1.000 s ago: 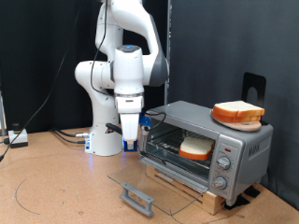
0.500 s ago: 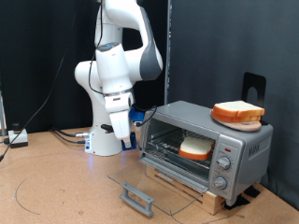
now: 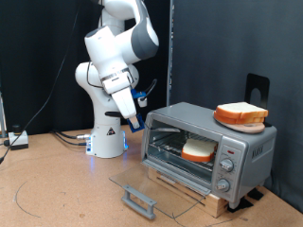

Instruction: Make a piece of toast with the oven

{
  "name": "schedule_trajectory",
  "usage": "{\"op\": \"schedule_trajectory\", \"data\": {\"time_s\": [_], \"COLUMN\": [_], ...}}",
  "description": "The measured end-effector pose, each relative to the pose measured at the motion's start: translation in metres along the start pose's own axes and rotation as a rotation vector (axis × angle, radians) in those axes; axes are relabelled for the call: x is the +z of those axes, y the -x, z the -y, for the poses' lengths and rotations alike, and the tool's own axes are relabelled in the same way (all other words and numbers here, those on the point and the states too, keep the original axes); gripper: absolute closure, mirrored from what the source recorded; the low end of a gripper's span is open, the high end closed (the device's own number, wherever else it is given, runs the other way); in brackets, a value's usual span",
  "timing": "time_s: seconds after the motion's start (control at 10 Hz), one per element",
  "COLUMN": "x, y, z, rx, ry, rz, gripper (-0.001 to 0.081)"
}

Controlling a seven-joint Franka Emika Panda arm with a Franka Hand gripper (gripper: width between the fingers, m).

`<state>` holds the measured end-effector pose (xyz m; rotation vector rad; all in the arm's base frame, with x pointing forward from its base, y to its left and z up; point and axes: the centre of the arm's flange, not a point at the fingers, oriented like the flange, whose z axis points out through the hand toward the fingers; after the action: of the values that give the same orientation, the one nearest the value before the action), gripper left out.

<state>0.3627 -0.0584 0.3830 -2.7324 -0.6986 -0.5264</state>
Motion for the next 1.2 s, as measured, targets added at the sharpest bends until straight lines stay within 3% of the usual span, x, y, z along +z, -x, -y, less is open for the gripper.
{"op": "schedule_trajectory", "data": {"time_s": [0.4, 0.5, 0.7, 0.9, 1.2], "x": [-0.02, -0.018, -0.018, -0.018, -0.008], "y": [0.005, 0.002, -0.016, -0.033, -0.049], "z": [0.021, 0.026, 0.049, 0.077, 0.121], "rx": [-0.005, -0.055, -0.243, -0.399, -0.493], "ry": [0.005, -0.035, -0.156, -0.264, -0.366], "rz": [0.017, -0.005, -0.039, -0.029, 0.033], "gripper": [0.041, 0.041, 0.041, 0.041, 0.041]}}
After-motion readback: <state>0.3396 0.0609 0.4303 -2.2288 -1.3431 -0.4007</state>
